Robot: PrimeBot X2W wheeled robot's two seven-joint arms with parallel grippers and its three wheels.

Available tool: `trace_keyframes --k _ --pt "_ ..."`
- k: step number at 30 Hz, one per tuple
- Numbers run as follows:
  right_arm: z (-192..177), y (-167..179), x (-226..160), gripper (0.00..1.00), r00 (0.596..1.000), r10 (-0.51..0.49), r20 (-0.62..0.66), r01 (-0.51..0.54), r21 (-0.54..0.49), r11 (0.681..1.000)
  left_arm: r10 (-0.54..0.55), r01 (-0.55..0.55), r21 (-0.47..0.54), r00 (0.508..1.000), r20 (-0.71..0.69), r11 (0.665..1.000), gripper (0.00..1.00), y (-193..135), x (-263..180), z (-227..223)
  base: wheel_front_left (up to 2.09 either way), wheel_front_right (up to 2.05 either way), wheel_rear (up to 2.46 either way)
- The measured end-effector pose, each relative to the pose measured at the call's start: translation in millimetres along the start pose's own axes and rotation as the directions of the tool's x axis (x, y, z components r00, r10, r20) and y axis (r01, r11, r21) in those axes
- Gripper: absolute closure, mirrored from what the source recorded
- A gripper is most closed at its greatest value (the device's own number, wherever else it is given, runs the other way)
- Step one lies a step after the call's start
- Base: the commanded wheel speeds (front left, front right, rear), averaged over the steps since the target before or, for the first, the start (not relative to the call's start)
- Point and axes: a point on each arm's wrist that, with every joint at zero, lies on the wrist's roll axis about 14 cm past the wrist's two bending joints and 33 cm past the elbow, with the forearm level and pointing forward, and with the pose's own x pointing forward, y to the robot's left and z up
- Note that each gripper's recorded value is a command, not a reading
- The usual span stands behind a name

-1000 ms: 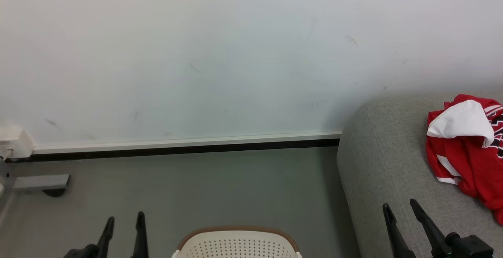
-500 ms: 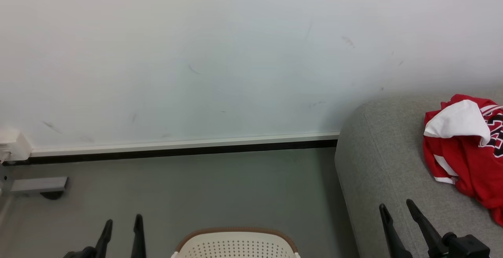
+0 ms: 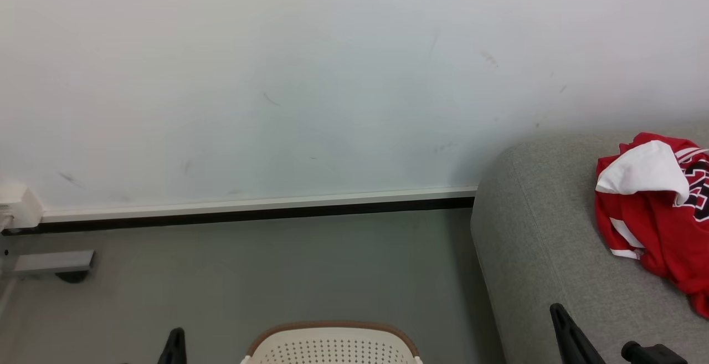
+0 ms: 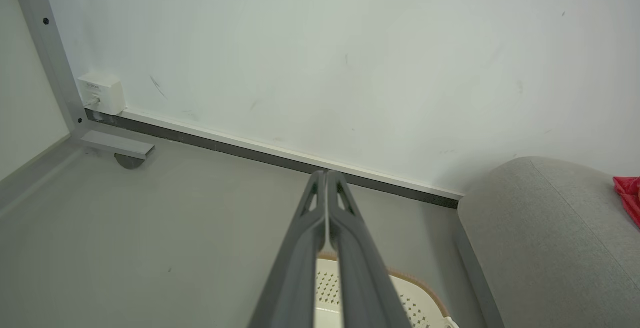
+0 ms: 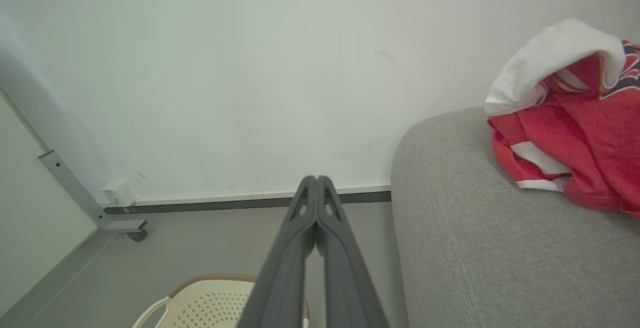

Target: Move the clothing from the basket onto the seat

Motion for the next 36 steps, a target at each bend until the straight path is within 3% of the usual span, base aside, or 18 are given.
trace_keyframes --k 16,36 --pt "4 -20 4 1.00 0.995 -0.098 -0.008 0.096 0.259 0.961 0.034 -0.039 -0.275 0.999 -0.021 0.961 1.00 4 6 3 0.00 0.00 0.00" --pt "13 -37 11 1.00 0.987 -0.162 -0.009 0.145 0.501 0.853 0.034 -0.050 -0.543 0.999 -0.040 0.838 1.00 3 14 8 0.00 0.00 0.00"
